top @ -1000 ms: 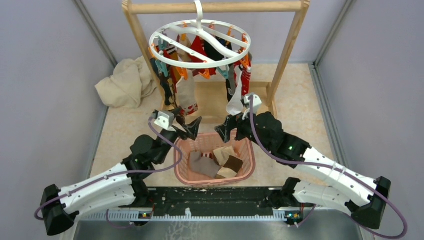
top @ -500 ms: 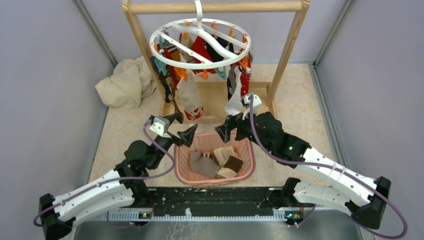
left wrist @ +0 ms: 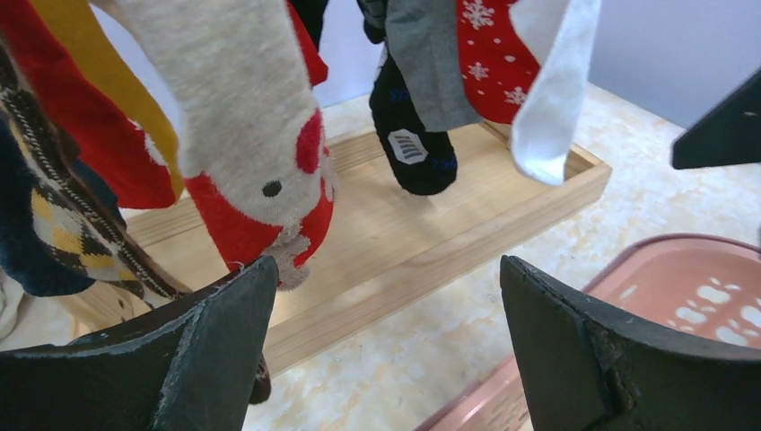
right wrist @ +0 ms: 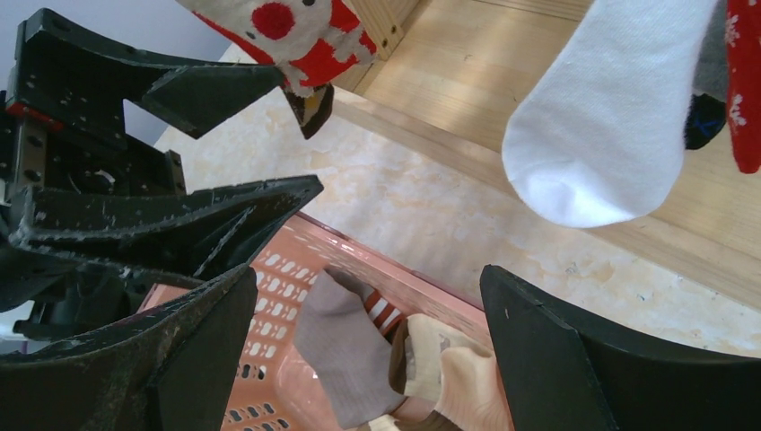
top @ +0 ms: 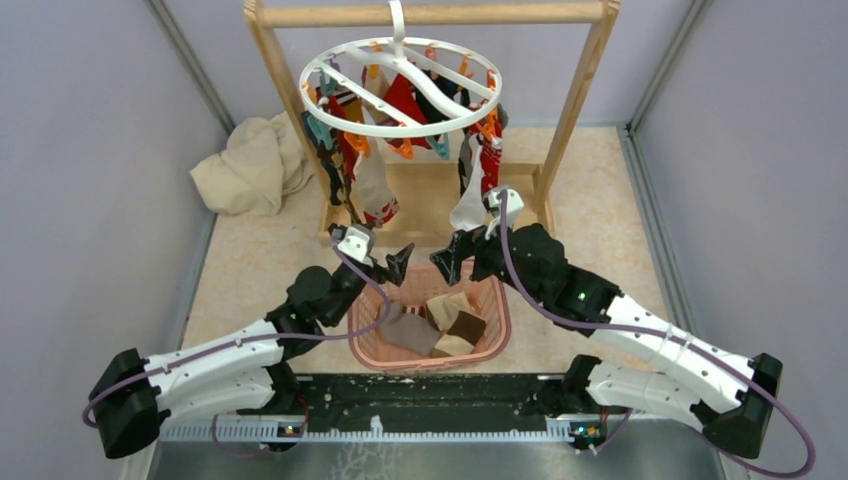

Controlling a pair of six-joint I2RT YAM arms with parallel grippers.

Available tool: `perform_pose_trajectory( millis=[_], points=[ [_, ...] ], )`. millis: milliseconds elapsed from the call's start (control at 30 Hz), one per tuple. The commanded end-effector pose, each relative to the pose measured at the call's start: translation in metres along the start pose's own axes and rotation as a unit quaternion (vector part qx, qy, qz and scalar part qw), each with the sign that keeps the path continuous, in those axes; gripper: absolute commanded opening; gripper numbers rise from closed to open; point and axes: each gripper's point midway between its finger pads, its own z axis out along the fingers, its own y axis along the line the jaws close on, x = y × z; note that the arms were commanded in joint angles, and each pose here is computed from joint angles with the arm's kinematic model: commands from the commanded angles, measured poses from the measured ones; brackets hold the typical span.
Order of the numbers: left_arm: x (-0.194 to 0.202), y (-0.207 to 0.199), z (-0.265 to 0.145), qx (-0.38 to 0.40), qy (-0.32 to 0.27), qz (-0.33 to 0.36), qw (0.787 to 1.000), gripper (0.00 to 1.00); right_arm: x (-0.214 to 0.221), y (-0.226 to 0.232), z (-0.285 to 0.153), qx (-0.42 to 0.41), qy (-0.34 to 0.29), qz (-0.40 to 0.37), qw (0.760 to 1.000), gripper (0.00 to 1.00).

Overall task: Remove the socks clipped to the hanger
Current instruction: Remove the sock from the hanger.

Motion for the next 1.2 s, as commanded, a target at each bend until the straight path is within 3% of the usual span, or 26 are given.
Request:
perform_pose_trajectory(
  millis=[0,167,633,933,1167],
  points=[
    [-0.04,0.01,0.011,-0.021,-0.061,-0.022,0.998,0.99,-0.039,0.01,-0.014,-0.015,-0.051,0.013,0.998,0.95],
    [-0.041,0.006,0.002,-0.005,-0.042,-0.042,0.998,0.99,-0.04,0.008,-0.017,-0.011,-0.054,0.014,0.998,0.95],
    [-0.044,0.044,-0.023,-0.082,-0.044,-0.038,0.995,0.99,-0.038,0.012,-0.012,-0.019,-0.051,0.015,0.998,0.95],
    [-0.068,0.066,-0.024,-0.142,-0.083,-0.021,0.986,0.99,-0.038,0.012,-0.013,-0.018,-0.05,0.014,0.999,0.95],
    [-0.068,0.058,-0.005,-0.098,-0.09,-0.007,0.991,0.99,-0.041,0.013,-0.013,-0.019,-0.052,0.013,0.998,0.95]
  ],
)
